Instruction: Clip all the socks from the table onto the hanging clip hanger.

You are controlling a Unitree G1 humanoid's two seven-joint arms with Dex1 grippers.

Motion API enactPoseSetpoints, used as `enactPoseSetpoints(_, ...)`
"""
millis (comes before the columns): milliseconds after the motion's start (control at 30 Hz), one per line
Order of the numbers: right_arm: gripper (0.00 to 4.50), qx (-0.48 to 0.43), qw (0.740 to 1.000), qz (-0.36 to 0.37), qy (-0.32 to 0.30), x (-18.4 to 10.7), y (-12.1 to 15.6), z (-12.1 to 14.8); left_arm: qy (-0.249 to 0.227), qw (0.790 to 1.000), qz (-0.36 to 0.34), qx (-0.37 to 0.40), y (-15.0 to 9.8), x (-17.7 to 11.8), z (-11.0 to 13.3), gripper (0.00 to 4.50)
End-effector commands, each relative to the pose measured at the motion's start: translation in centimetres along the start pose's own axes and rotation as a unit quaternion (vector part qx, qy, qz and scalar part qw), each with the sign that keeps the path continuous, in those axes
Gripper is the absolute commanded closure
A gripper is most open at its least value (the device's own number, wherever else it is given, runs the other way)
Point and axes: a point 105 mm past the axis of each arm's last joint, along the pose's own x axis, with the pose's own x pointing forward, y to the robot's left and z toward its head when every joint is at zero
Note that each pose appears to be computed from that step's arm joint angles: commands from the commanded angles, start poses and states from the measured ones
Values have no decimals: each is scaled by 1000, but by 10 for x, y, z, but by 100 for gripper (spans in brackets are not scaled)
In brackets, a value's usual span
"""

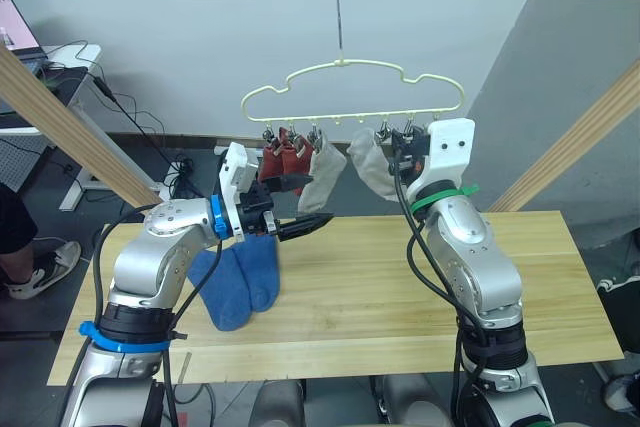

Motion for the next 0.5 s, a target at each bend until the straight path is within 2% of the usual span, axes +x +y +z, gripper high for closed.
enactPoseSetpoints(33, 296, 6, 999, -2, -33, 1, 0, 15, -13, 1000, -3, 21, -1, 1, 10, 0)
enactPoseSetpoints(500, 296, 26, 999, 2, -37, 7, 4, 16, -12, 1000, 0, 25, 0, 0, 9, 0)
